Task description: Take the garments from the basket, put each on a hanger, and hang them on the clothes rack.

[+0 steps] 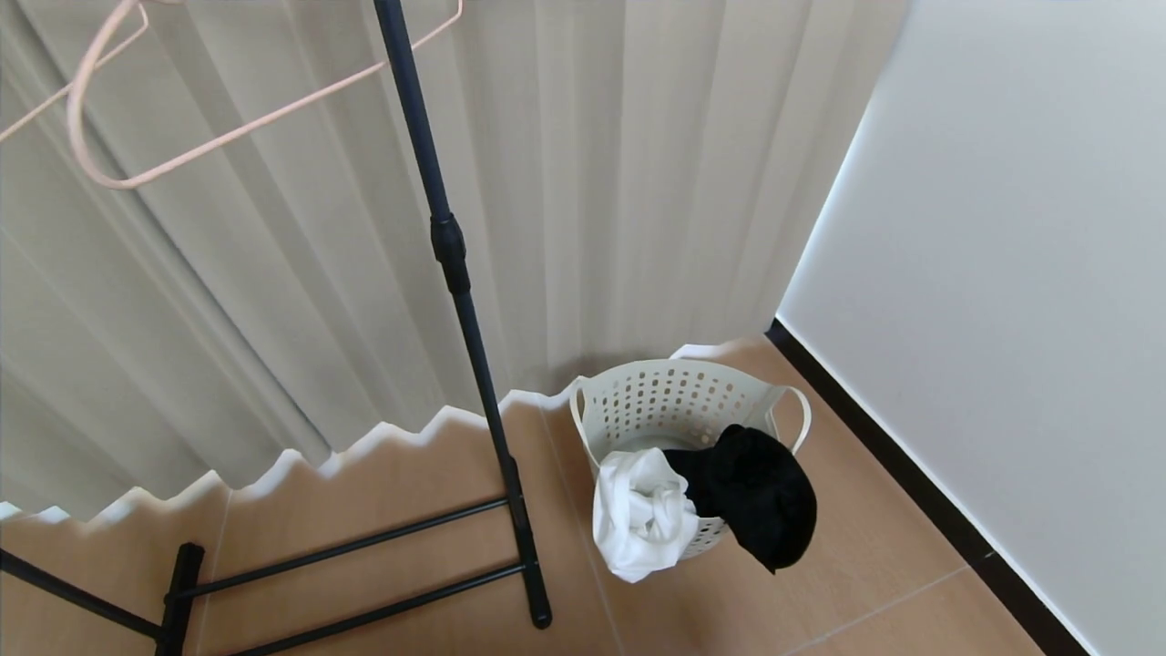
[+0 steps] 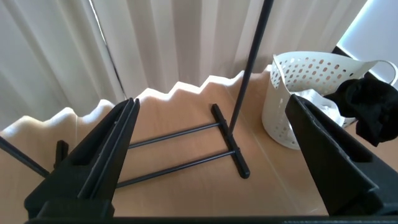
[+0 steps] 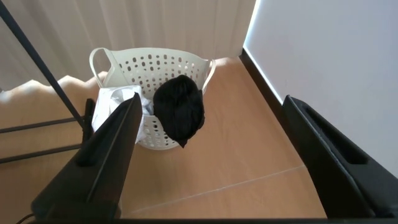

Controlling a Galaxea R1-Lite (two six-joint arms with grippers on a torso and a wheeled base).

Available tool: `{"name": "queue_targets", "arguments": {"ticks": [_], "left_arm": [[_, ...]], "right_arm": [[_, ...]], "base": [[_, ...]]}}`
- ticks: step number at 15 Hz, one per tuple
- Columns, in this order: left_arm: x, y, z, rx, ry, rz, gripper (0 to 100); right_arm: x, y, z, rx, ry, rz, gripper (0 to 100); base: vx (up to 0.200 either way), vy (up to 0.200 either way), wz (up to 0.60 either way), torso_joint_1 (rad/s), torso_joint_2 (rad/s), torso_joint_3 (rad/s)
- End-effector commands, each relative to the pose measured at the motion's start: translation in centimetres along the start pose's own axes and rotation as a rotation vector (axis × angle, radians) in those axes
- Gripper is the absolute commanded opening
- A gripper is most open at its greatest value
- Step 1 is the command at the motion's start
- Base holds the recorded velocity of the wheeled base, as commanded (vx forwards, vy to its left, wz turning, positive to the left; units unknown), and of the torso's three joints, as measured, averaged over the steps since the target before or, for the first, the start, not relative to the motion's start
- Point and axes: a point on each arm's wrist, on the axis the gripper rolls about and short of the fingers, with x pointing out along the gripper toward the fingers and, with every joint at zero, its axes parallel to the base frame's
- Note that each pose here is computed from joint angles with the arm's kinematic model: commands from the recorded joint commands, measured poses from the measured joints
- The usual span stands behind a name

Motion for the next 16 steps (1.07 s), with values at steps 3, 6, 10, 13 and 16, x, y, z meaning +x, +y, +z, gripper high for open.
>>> {"name": "queue_targets", "arguments": {"ticks": [3,6,10,13,16], "left_arm": [[0.0,0.0,0.0,0.0,0.0,0.0,100],[0.0,0.0,0.0,0.0,0.0,0.0,100],[0.0,0.0,0.0,0.0,0.0,0.0,100],[0.0,0.0,0.0,0.0,0.0,0.0,100],[0.0,0.0,0.0,0.0,0.0,0.0,100]], "right_arm": [[0.01,0.0,0.0,0.0,0.001,0.0,100],[0.01,0.0,0.0,0.0,0.001,0.0,100],[0.01,0.0,0.0,0.0,0.001,0.0,100],[0.01,0.0,0.0,0.0,0.001,0.0,100],[0.01,0.0,0.0,-0.002,0.001,0.0,100]], "base": [[0.0,0.0,0.0,0.006,0.0,-0.199],[0.0,0.0,0.0,0.004,0.0,-0.196],[0.0,0.0,0.0,0.0,0.01,-0.201],[0.0,0.0,0.0,0.004,0.0,-0.198],[0.0,0.0,0.0,0.001,0.01,-0.199]]}}
